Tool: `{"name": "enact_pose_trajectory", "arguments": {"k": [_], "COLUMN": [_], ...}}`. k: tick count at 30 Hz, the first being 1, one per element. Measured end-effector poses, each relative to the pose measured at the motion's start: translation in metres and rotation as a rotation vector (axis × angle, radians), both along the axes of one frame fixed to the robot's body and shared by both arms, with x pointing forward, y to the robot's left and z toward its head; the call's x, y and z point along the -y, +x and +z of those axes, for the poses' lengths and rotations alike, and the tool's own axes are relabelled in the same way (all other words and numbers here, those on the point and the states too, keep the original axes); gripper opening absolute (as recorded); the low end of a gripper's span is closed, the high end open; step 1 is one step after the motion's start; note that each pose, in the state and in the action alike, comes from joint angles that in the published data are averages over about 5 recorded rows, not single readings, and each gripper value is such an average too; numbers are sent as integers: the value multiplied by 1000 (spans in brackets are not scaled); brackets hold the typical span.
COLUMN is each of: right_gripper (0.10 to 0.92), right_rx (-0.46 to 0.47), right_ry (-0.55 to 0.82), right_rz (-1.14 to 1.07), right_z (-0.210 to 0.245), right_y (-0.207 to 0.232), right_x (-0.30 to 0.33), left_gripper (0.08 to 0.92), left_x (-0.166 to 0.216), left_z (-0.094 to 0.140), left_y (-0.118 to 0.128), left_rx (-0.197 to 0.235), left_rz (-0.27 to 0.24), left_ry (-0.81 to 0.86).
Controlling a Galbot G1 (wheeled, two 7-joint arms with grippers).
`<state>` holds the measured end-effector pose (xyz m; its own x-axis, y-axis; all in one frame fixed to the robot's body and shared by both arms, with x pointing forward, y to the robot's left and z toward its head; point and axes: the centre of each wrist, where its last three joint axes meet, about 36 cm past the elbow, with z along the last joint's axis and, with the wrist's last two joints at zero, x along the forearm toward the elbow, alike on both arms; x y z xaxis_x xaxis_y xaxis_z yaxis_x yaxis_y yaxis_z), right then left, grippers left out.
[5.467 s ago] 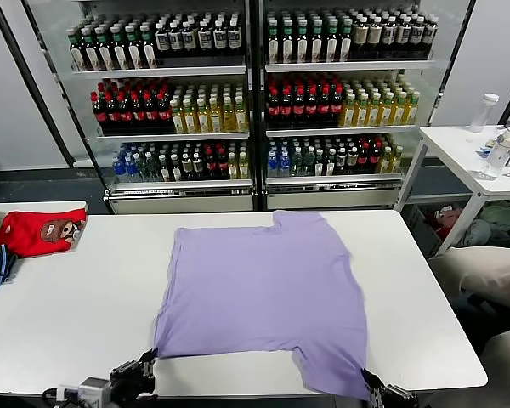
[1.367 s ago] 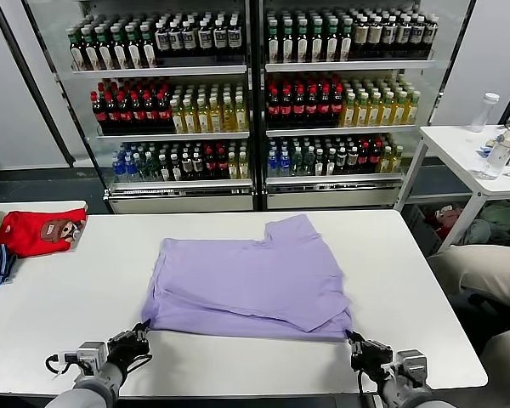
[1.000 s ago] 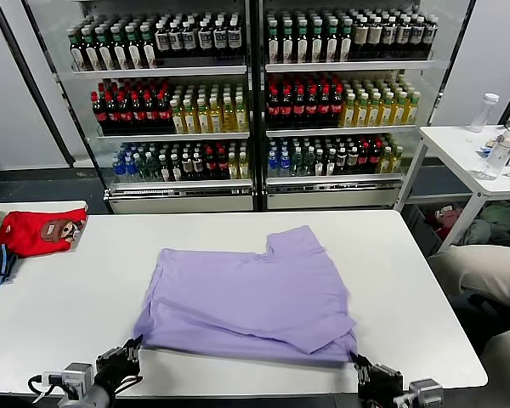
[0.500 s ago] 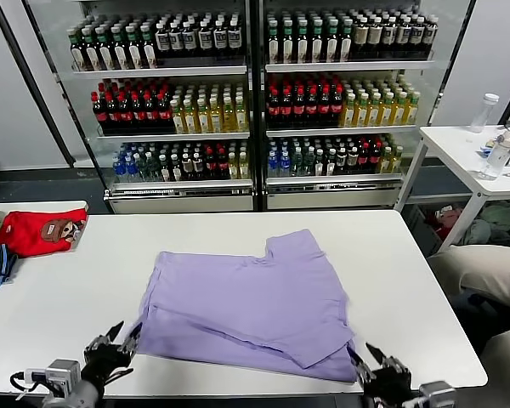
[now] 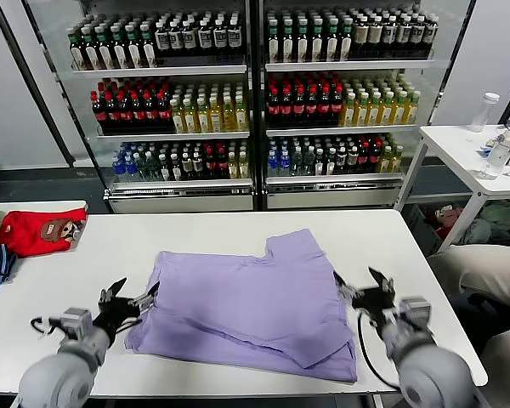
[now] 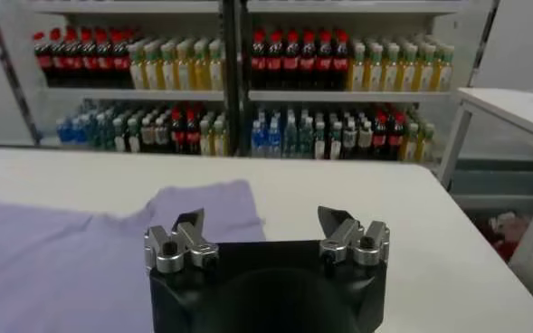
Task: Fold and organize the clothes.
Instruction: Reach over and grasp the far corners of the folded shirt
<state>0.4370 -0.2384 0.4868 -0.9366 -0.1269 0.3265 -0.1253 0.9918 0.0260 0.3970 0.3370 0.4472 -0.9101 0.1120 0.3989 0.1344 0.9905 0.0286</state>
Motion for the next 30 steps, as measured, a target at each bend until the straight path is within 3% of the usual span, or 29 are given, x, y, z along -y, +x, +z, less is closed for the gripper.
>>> {"name": "enact_pose_trajectory", "arguments": {"k": [15,30], "right_gripper": [823,823], "right_rx": [-67,-184], "right_ry": [2,-13], "right_rz": [-34,-74], "right_z": [-16,-53], "right_y": [145,190], "right_x": [-47,-62], "left_gripper": [823,823], "left_x": [-27,-56], "left_z": [-22,-43], "left_y": [101,148], "left_rx": [-56,-134], "left_rz": [-48,-66], "left_ry": [0,-16]}}
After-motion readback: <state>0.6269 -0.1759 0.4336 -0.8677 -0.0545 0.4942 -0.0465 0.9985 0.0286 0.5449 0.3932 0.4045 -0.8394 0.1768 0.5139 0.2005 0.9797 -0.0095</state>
